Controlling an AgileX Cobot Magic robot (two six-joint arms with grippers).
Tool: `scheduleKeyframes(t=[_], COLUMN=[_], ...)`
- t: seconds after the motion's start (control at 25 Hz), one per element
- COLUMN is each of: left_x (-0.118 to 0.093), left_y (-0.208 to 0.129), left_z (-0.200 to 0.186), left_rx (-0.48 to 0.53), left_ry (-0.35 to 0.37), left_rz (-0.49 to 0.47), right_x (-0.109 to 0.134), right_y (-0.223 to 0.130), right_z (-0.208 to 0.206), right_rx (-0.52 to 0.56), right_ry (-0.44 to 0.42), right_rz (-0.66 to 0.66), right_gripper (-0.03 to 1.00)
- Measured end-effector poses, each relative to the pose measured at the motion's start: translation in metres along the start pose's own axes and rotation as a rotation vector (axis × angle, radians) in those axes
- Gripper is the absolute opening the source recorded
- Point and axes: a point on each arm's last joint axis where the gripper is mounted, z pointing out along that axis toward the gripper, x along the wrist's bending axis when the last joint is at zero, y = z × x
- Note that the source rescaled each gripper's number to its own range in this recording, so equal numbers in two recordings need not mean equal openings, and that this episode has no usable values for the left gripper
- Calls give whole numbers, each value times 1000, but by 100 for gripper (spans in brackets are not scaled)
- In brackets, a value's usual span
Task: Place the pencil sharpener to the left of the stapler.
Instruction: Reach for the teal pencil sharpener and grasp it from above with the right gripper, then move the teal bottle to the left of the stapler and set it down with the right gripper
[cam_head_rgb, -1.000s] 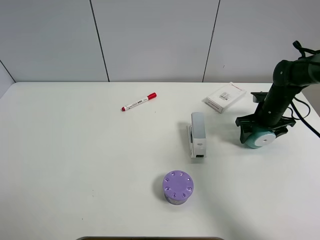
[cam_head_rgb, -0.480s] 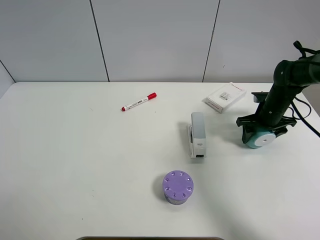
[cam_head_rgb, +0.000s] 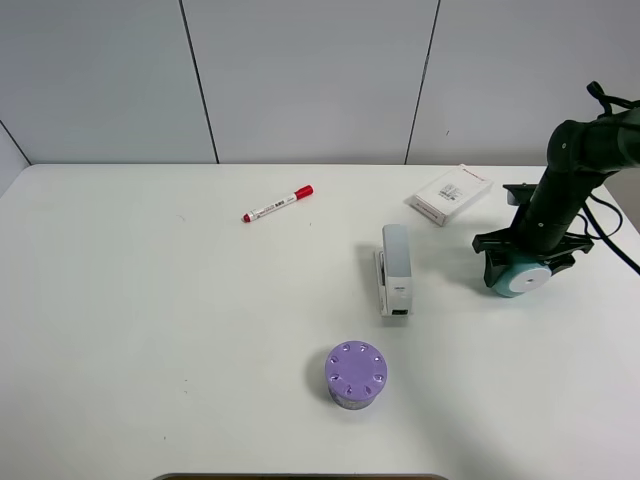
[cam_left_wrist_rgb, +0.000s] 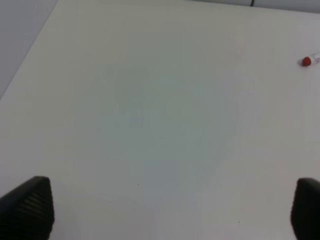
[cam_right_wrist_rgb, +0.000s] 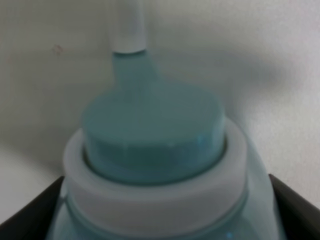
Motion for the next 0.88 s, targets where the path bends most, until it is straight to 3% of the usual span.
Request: scheduleKeyframes(t=[0.28,0.72,0.88], left_x=[0,0,0], left_y=[0,0,0], left_z=[0,0,0], left_rx=[0,0,0], left_ry=[0,0,0], left_rz=[0,0,0], right_x=[2,12,31], right_y=[5,22,26], right_z=[-17,-100,-128], right_rx=[-41,-210,-233], right_ry=[11,88,102], right_rz=[7,25,-45], right_gripper=[0,0,0])
